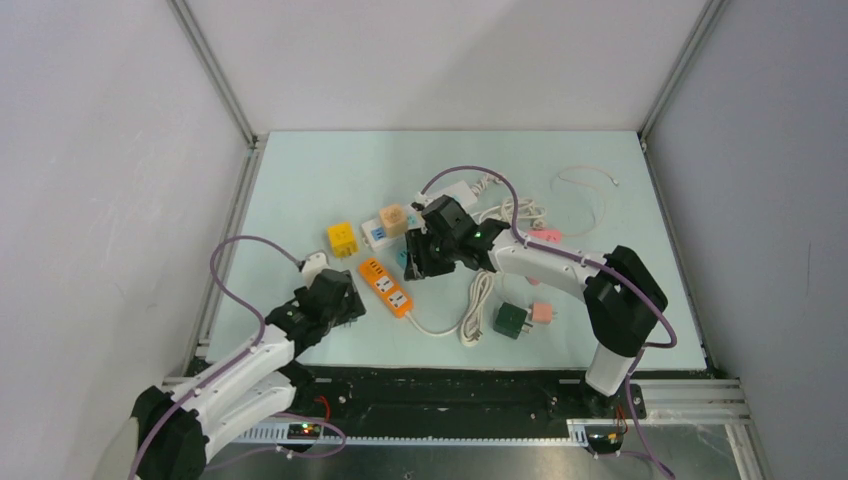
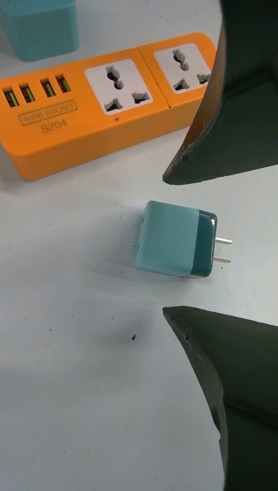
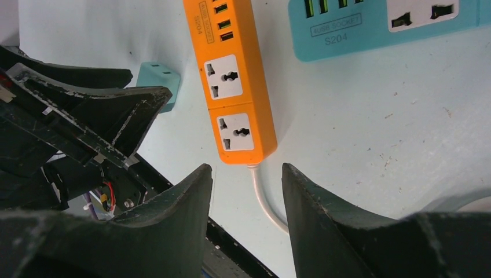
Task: Insert the plug
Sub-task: Pick up the plug from the center of the board.
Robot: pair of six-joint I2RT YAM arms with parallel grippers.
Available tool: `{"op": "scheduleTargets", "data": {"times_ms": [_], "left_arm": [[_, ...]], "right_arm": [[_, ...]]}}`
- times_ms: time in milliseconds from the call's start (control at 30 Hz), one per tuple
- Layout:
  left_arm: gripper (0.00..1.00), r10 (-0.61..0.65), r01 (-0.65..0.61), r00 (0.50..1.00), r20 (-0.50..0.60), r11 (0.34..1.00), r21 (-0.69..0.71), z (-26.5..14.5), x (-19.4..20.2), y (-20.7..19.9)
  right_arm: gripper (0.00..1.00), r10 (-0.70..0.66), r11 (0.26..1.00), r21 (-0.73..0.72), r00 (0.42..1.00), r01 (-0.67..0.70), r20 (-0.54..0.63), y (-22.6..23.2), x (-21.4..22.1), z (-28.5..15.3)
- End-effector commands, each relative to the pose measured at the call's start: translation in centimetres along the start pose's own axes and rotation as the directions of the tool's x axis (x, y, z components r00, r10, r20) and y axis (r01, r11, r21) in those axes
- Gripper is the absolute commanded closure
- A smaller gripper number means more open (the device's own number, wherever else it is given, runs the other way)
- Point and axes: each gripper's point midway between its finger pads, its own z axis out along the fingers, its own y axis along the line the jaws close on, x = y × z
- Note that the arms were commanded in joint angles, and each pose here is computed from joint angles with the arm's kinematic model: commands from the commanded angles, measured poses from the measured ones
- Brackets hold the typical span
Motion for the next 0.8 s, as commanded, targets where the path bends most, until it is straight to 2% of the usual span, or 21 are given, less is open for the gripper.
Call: {"op": "scheduleTargets", "data": {"times_ms": [0,100,267,433,567,633,700,733,767], "left_arm": [[0.19,0.004,-0.005,0.999,0.035,1.0,0.03,-0.2,-1.7,-1.6],[0.24,0.014,-0.015,1.0,0.013,1.0,0.024,0.0,-1.4,-1.7],[0.37,0.011,-0.012,0.999,-0.032,1.0,-0.008,0.7,-0.4,-1.4],[0.37,0.025,-0.025,0.998,-0.06,1.0,-0.009,0.8,0.4,-1.6],[0.43,0.04,-0.041,0.998,-0.056,0.999,-0.006,0.8,0.4,-1.8],[0.55,0.062,-0.062,0.997,-0.045,0.998,-0.002,0.7,0.0,-2.0],[0.73,0.088,-0.088,0.996,-0.027,0.996,0.015,0.4,-0.5,-2.5],[0.78,0.111,-0.111,0.994,-0.009,0.993,0.026,0.2,-0.9,-2.8],[0.92,0.138,-0.138,0.99,0.006,0.99,0.04,-0.1,-1.3,-3.2]], "right_arm": [[0.48,-0.014,0.999,-0.052,0.999,0.016,0.047,1.9,-1.0,-1.4],[0.48,-0.014,0.998,-0.052,0.999,0.017,0.052,1.9,-1.1,-1.6],[0.48,-0.015,0.998,-0.053,0.998,0.018,0.059,2.0,-1.1,-1.8],[0.48,-0.013,0.998,-0.064,0.998,0.017,0.068,2.1,-1.5,-2.1],[0.48,0.002,0.997,-0.079,0.998,0.004,0.07,2.2,-1.8,-2.3],[0.48,0.009,0.996,-0.09,0.998,-0.004,0.066,2.3,-1.8,-2.5],[0.48,0.008,0.993,-0.118,0.999,-0.002,0.052,2.6,-1.7,-2.8],[0.48,0.01,0.991,-0.135,0.999,-0.004,0.044,2.9,-1.6,-3.1],[0.48,0.013,0.99,-0.14,0.999,-0.007,0.041,2.9,-1.7,-3.2]]}}
